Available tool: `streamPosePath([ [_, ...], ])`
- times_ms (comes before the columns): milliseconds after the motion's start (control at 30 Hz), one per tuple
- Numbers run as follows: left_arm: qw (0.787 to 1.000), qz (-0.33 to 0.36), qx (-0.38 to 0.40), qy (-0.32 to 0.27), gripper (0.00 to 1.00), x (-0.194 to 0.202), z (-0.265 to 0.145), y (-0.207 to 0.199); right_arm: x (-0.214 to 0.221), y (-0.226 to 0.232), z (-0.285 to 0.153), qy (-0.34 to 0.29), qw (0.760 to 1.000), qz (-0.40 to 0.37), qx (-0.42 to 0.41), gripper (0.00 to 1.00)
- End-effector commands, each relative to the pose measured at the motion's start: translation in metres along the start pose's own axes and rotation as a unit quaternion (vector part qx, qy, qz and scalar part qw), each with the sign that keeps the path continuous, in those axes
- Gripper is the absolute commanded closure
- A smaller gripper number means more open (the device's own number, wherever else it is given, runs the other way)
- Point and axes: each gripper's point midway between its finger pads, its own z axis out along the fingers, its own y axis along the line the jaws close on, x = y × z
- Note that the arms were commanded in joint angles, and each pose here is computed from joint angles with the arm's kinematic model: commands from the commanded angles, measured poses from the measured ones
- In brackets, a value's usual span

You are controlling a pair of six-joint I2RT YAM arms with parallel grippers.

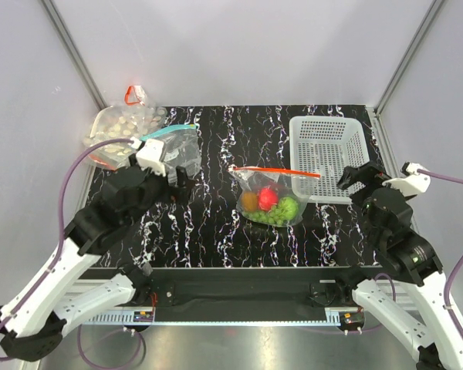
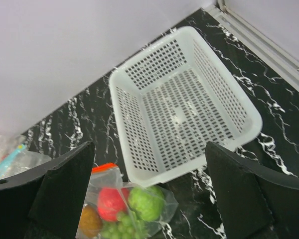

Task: Place the food in the zip-top bag and seal the zipper
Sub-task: Reset both arms

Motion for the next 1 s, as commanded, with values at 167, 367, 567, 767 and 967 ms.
streamPosePath([
  [167,0.995,-0.043,-0.038,-0.079,0.01,0.038,-0.034,0.037,0.007,-0.036,-0.024,0.024,0.999,-0.023,0.027,0.0],
  [367,0.993,-0.047,0.012,-0.103,0.01,0.055,-0.037,0.026,0.017,-0.037,-0.033,0.017,0.999,-0.012,-0.024,0.0],
  [567,0.995,-0.023,-0.034,-0.093,0.01,0.058,-0.034,0.043,0.029,-0.04,-0.028,0.03,0.999,-0.008,-0.013,0.0],
  [767,0.996,-0.011,-0.02,-0.085,0.01,0.057,-0.03,0.036,0.032,-0.04,-0.022,0.036,0.999,-0.017,0.006,0.0],
  [967,0.997,-0.007,-0.021,-0.067,0.01,0.063,-0.025,0.035,0.035,-0.039,-0.02,0.037,0.999,-0.011,0.01,0.0],
])
